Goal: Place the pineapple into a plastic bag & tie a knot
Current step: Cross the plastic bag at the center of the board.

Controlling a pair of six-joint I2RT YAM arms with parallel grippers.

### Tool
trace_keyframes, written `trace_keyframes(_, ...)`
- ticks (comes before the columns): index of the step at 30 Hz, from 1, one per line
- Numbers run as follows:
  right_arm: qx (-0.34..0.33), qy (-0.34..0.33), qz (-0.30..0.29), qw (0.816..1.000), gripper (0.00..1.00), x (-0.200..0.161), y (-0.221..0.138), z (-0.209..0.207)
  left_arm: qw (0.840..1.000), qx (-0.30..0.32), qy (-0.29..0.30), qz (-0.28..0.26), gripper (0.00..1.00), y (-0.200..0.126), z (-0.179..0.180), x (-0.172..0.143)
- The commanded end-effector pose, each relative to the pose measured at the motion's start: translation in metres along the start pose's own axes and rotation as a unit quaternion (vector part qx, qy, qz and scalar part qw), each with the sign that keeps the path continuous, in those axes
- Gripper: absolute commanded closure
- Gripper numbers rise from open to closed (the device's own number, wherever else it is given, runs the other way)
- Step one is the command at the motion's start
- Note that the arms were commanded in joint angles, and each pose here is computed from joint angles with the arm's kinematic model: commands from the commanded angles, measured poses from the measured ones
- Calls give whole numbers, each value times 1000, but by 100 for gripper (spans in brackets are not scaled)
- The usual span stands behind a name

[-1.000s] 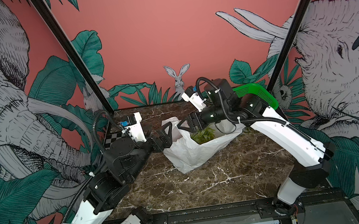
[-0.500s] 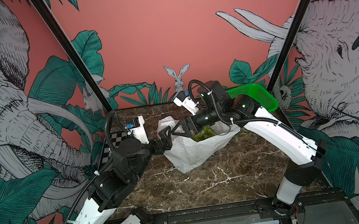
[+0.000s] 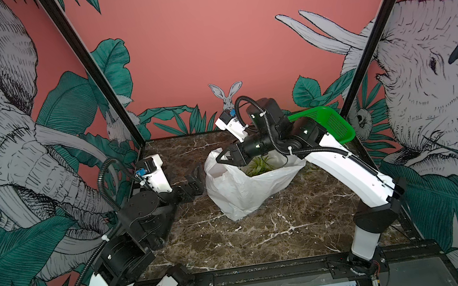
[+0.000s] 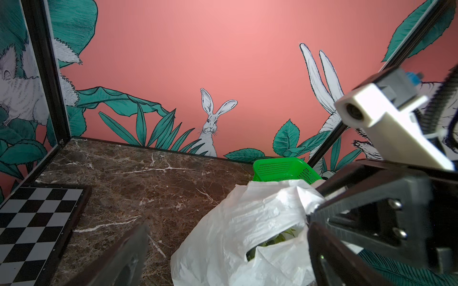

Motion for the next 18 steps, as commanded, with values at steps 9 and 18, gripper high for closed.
trace_keyframes(9, -5, 7, -45, 999, 100, 29, -31, 1, 975, -127, 163, 82, 1, 40, -53, -51)
trace_keyframes(18, -9, 8, -42, 999, 100, 29, -34, 2, 970, -131, 204, 5, 1, 72, -74, -31)
Point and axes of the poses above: each gripper's point midway between its finger pads, its own y axis out along the fingers, its own z axis along the line the jaws close on, x = y × z, the point moved 2 cm from there along -y, back along the fingers, and after that the axes turned 7 degrees about y, right-handed, at the moved point
